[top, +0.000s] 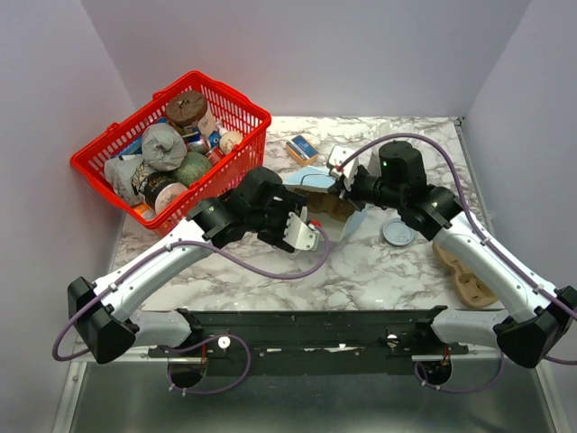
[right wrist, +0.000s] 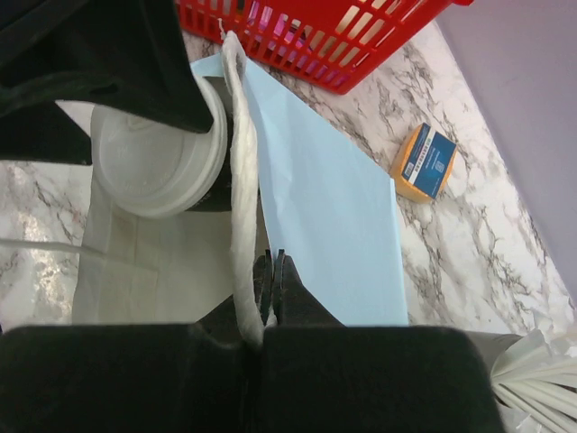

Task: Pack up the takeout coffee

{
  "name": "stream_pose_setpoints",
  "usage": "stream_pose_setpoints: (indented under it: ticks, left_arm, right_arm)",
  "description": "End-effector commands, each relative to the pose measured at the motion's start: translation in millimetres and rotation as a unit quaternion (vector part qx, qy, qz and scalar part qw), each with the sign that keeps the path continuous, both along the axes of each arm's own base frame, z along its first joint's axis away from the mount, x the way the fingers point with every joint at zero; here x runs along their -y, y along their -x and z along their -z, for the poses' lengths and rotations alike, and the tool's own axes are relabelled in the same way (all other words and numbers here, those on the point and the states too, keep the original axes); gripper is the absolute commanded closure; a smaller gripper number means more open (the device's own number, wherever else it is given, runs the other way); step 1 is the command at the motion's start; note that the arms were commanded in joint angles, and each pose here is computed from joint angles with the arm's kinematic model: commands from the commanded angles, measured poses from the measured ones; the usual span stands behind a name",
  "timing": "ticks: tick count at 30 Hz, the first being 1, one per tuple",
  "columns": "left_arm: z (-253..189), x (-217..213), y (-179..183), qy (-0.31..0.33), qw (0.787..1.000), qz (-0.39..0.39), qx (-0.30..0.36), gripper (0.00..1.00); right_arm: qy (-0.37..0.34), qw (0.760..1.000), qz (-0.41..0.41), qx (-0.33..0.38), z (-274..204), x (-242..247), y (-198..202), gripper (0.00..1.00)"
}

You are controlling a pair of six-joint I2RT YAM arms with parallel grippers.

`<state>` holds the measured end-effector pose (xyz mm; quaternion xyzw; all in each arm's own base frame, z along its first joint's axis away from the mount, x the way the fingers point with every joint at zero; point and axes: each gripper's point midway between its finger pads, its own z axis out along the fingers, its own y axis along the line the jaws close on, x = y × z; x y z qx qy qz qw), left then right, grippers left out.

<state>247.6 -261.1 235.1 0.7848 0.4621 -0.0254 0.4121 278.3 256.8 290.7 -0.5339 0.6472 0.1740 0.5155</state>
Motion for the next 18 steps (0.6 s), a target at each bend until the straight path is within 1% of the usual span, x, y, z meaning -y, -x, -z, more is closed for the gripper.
stream_pose_setpoints:
  ticks: [1, 4, 9, 10, 12, 15, 18]
  left_arm:
    - [-19.2, 8.3, -0.7, 0.032, 0.998, 0.017, 0.051, 1.0]
    - [-18.4, 10.1, 3.5, 0.039, 0.998, 0.02, 0.046, 1.0]
    - [-25.1, 17.0, -0.1, 0.062, 0.995, 0.031, 0.077, 1.0]
    - [-25.4, 18.4, -1.8, 0.061, 0.994, 0.036, 0.087, 1.0]
    - [-25.8, 20.2, -2.3, 0.062, 0.994, 0.039, 0.087, 1.0]
    - [-19.7, 23.4, 1.7, 0.054, 0.995, 0.053, 0.071, 1.0]
    - [-18.3, 23.1, 3.3, 0.058, 0.994, 0.058, 0.077, 1.0]
  right_arm:
    - [-0.063, 0.998, -0.014, 0.023, -32.0, -20.7, -5.0, 0.99]
    - [-0.078, 0.997, -0.001, 0.011, -37.0, -23.2, -8.6, 1.0]
    - [-0.085, 0.995, -0.056, -0.022, -35.4, -35.3, 9.6, 0.99]
    - [-0.086, 0.994, -0.061, -0.025, -35.8, -36.7, 11.7, 0.99]
    - [-0.091, 0.993, -0.067, -0.03, -37.6, -37.0, 15.3, 0.99]
    - [-0.096, 0.993, -0.054, -0.032, -39.9, -36.1, 12.2, 0.99]
    - [-0.099, 0.994, -0.041, -0.03, -41.4, -33.6, 9.4, 1.0]
